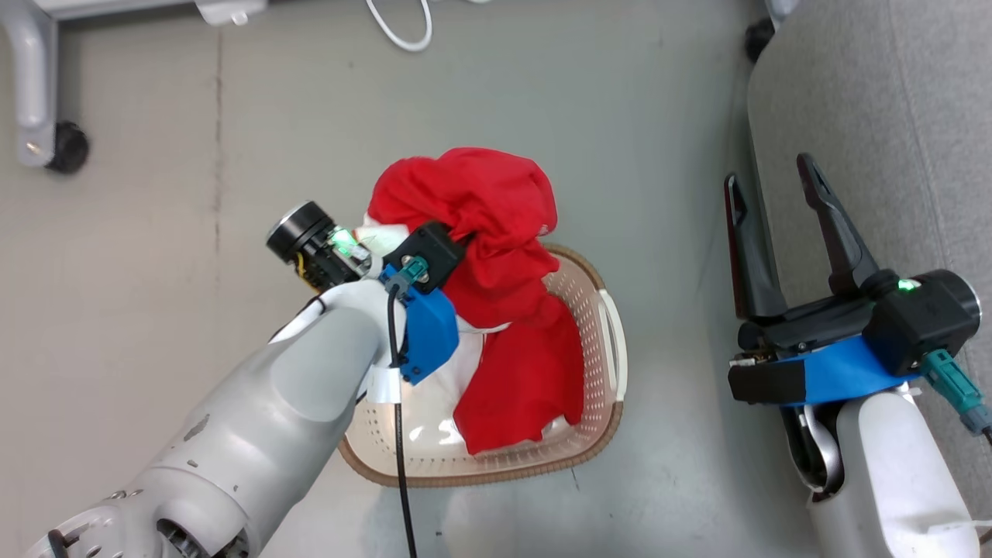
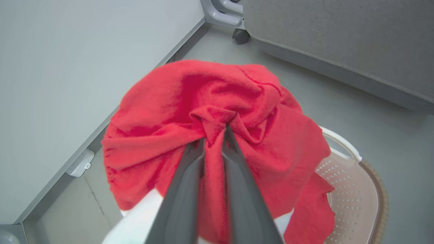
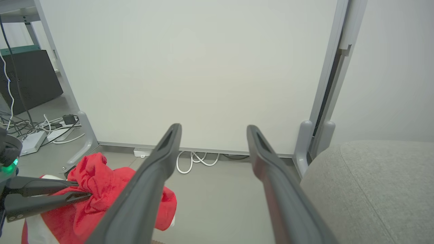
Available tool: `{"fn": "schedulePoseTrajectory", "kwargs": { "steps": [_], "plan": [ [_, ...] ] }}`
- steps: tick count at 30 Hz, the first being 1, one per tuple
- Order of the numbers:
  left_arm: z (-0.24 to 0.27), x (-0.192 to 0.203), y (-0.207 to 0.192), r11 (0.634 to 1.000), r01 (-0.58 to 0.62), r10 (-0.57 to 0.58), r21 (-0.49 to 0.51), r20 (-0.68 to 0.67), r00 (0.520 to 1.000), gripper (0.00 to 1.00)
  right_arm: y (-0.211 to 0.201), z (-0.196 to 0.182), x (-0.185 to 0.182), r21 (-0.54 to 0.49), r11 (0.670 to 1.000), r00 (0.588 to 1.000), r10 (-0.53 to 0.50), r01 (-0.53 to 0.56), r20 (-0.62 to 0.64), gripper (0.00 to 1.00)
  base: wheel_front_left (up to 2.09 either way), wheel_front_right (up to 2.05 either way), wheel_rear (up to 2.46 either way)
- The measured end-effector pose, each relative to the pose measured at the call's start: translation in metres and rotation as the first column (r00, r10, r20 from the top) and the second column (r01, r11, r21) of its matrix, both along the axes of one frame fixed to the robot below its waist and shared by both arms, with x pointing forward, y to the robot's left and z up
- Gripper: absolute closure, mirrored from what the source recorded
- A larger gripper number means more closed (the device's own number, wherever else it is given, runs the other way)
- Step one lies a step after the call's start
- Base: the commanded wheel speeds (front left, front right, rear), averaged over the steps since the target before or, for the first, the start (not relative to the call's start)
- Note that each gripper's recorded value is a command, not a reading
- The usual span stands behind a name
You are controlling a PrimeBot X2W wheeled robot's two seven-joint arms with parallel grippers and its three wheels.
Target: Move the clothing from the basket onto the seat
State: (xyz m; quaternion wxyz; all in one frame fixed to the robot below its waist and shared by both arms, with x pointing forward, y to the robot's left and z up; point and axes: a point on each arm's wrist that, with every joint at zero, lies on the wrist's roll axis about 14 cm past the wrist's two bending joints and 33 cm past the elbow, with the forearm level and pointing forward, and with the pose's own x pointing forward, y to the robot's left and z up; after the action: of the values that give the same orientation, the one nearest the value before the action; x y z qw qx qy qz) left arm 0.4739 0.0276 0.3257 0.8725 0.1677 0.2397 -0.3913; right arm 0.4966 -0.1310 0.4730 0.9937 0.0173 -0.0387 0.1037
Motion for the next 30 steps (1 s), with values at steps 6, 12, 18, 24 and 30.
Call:
{"fn": "schedulePoseTrajectory", "kwargs": {
  "steps": [6, 12, 18, 24, 30],
  "plan": [
    [0.057, 0.007, -0.008, 0.993, -0.042, 0.054, -0.110, 0.112, 0.992, 1.00, 0.004, 0.020, -0.016, 0.003, 1.000, 1.000, 0.011, -0.011, 0.028, 0.00, 0.00, 0.00, 0.00],
    [0.109, 0.006, -0.011, 0.976, -0.068, 0.111, -0.206, 0.207, 0.972, 1.00, 0.004, 0.035, -0.036, 0.004, 1.000, 0.999, 0.009, -0.009, 0.047, 0.00, 0.00, 0.00, 0.00],
    [0.149, -0.001, -0.014, 0.964, -0.059, 0.137, -0.261, 0.292, 0.947, 1.00, 0.002, 0.047, -0.054, 0.007, 1.000, 0.998, 0.005, -0.006, 0.065, 0.00, 0.00, 0.00, 0.00],
    [0.172, -0.017, -0.017, 0.953, -0.047, 0.150, -0.301, 0.330, 0.932, 1.00, 0.000, 0.053, -0.072, 0.014, 1.000, 0.998, -0.001, 0.000, 0.070, 0.00, 0.00, 0.00, 0.00],
    [0.184, -0.034, -0.019, 0.945, -0.036, 0.156, -0.324, 0.351, 0.923, 1.00, -0.002, 0.059, -0.087, 0.021, 1.000, 0.997, -0.005, 0.003, 0.079, 0.00, 0.00, 0.00, 0.00]
  ]
}}
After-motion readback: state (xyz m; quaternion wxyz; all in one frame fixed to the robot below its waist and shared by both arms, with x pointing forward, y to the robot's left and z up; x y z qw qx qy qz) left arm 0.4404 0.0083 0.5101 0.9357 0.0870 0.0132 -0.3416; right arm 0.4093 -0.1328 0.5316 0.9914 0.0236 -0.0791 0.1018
